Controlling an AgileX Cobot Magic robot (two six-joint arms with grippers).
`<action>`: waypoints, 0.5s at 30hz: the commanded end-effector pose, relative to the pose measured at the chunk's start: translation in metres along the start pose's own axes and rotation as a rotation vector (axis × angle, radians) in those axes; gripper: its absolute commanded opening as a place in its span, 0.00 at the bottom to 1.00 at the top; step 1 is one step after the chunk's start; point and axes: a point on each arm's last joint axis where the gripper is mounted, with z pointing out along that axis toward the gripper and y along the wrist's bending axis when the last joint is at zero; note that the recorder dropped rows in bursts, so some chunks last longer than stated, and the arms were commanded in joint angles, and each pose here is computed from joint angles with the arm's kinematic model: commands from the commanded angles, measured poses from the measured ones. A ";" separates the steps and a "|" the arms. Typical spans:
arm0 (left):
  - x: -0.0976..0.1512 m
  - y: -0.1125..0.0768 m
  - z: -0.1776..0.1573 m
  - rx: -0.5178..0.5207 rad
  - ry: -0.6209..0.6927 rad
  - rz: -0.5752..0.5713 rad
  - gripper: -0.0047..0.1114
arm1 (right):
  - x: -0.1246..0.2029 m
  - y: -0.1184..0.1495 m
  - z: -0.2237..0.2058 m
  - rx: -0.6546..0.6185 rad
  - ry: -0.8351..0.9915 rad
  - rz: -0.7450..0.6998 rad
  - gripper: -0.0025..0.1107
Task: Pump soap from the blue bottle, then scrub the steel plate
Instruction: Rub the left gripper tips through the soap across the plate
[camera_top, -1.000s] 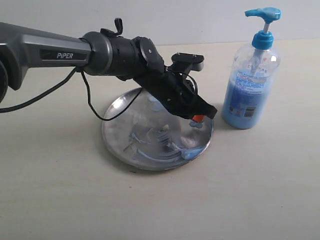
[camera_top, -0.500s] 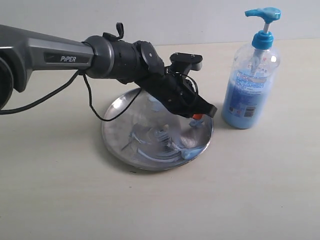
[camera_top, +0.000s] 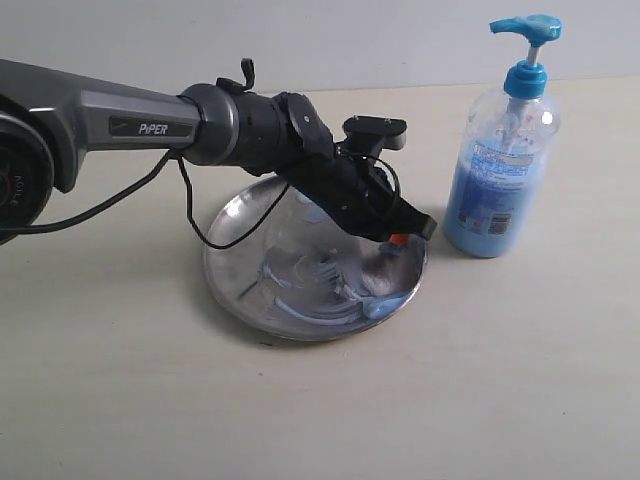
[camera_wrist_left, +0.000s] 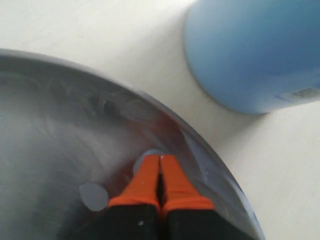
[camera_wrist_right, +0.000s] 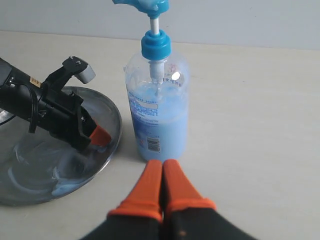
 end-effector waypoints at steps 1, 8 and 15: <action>-0.002 0.000 0.001 -0.007 -0.019 -0.002 0.04 | 0.000 0.000 0.000 0.000 -0.016 -0.003 0.02; -0.003 0.004 0.001 -0.048 -0.037 0.039 0.04 | 0.000 0.000 0.000 0.000 -0.016 -0.003 0.02; 0.002 0.007 0.000 -0.042 0.032 0.079 0.04 | 0.000 0.000 0.000 0.000 -0.016 -0.003 0.02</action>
